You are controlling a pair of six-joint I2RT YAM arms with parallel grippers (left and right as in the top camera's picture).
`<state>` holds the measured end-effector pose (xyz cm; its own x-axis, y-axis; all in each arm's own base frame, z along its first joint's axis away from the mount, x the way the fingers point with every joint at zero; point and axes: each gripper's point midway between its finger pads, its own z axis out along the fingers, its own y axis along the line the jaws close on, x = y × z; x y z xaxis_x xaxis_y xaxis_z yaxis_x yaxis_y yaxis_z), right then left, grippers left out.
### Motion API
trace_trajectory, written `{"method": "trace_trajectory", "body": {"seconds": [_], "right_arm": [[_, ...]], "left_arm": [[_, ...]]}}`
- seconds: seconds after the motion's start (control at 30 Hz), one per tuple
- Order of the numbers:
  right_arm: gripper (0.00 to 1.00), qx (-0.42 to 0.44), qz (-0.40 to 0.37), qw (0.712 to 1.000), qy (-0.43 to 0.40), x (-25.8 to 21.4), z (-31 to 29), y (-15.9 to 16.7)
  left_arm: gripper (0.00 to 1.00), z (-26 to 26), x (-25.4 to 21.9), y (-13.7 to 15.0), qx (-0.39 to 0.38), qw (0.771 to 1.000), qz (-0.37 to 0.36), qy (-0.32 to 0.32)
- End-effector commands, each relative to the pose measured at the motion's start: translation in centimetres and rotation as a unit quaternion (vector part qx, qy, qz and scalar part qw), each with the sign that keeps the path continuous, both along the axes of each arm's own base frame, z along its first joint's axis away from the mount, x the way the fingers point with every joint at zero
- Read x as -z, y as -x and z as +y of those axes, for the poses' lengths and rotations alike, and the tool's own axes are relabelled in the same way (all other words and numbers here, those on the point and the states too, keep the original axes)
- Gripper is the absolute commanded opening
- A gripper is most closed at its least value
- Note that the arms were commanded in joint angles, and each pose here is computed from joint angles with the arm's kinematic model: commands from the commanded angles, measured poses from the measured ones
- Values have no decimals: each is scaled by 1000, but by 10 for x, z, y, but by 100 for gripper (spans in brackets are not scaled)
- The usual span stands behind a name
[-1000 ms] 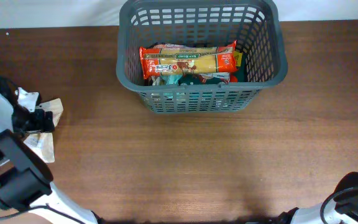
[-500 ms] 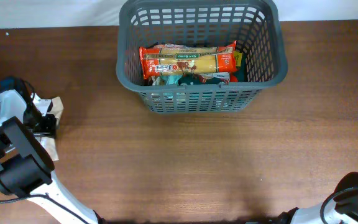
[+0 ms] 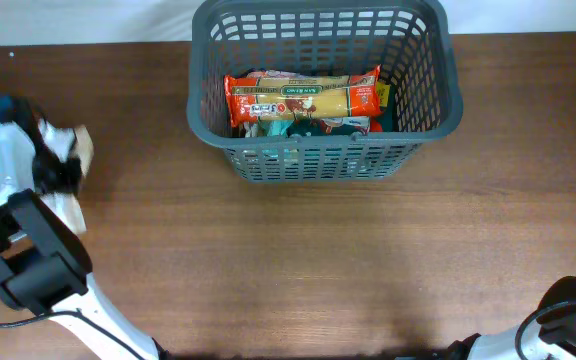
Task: Pack container
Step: 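Lift the clear bag over the basket and open the left gripper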
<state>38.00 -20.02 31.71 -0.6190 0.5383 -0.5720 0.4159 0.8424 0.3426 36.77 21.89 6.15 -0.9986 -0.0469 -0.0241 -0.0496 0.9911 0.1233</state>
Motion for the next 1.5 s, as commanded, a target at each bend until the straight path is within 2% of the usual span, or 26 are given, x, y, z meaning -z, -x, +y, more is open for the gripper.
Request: {"method": "trace_trajectory", "body": {"seconds": [0.0,0.07,0.17,0.23,0.3,0.4,0.53,0.6,0.7,0.83,0.9,1.03,1.17,1.3,1.33,1.37,1.4,1.47], "right_arm": [[99,-3,-5,1000,2,-3,1,0],[99,-3,-5,1000,2,-3,1,0],[99,-3,-5,1000,2,-3,1,0],[99,-3,-5,1000,2,-3,1,0],[99,-3,-5,1000,2,-3,1,0],[99,-3,-5,1000,2,-3,1,0],[99,-3,-5,1000,2,-3,1,0],[99,-3,-5,1000,2,-3,1,0],[99,-3,-5,1000,2,-3,1,0],[99,-3,-5,1000,2,-3,1,0],[99,-3,-5,1000,2,-3,1,0],[99,-3,-5,1000,2,-3,1,0],[99,-3,-5,1000,2,-3,1,0],[99,-3,-5,1000,2,-3,1,0],[99,-3,-5,1000,2,-3,1,0],[99,-3,-5,1000,2,-3,1,0],[99,-3,-5,1000,2,-3,1,0],[99,-3,-5,1000,2,-3,1,0]], "left_arm": [[1,-15,-124,-61,27,984,-178,-3],[2,-30,-183,-78,53,966,-253,-3],[2,-73,-282,-96,116,917,-381,10],[2,-114,-346,-95,173,873,-456,21],[2,-171,-409,-84,267,808,-525,22],[1,-235,-452,-67,383,734,-561,-13],[2,-327,-465,-48,509,646,-569,-11],[2,-359,-457,-46,541,629,-559,-1],[2,-399,-427,-57,577,626,-525,-8],[2,-442,-361,-87,617,642,-455,-24],[2,-462,-315,-107,629,658,-412,-26],[2,-487,-248,-130,643,678,-356,-25],[2,-482,-202,-145,608,732,-299,-79],[2,-486,-180,-147,605,742,-278,-82],[10,-485,-175,-147,597,750,-272,-76],[34,-484,-171,-147,592,757,-268,-73],[70,-482,-166,-145,591,761,-258,-70],[99,-478,-161,-141,592,765,-242,-72]]}}
